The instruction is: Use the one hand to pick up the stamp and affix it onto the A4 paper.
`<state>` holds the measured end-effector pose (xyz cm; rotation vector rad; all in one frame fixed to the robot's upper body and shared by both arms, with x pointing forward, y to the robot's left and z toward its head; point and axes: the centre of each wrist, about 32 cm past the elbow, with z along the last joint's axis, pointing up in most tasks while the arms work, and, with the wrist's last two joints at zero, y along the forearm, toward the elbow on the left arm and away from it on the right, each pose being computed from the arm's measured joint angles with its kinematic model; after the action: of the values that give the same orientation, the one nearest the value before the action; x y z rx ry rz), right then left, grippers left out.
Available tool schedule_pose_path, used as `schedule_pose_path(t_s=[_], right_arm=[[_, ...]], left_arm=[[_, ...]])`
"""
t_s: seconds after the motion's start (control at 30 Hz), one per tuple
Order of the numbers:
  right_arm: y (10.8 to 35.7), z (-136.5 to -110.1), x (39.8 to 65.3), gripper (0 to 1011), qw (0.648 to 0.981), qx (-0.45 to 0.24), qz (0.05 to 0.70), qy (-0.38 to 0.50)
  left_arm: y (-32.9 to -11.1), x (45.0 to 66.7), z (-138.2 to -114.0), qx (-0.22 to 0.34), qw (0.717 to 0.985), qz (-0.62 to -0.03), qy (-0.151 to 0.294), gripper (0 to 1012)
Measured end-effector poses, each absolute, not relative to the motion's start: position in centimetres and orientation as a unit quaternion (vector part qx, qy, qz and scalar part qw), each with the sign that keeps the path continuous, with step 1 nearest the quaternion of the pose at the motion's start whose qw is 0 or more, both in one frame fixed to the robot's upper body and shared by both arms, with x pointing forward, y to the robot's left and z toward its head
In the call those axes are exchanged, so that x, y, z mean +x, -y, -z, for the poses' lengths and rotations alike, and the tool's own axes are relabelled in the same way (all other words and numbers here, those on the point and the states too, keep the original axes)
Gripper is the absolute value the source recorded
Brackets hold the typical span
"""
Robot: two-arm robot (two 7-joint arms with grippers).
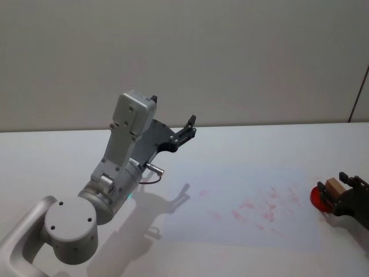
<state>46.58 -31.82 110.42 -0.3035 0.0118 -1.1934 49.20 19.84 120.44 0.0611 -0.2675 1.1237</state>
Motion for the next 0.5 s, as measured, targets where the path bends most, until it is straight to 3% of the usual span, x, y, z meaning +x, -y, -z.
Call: schedule_pose_path(t_s=[0.5], right_arm=[[30.6,-111.4,47.3,984,0.82,-0.105,0.562,0.001]], left_arm=[[-19.8,49.2,-120.4,0.029,0.837,-0.531,0.126,1001]])
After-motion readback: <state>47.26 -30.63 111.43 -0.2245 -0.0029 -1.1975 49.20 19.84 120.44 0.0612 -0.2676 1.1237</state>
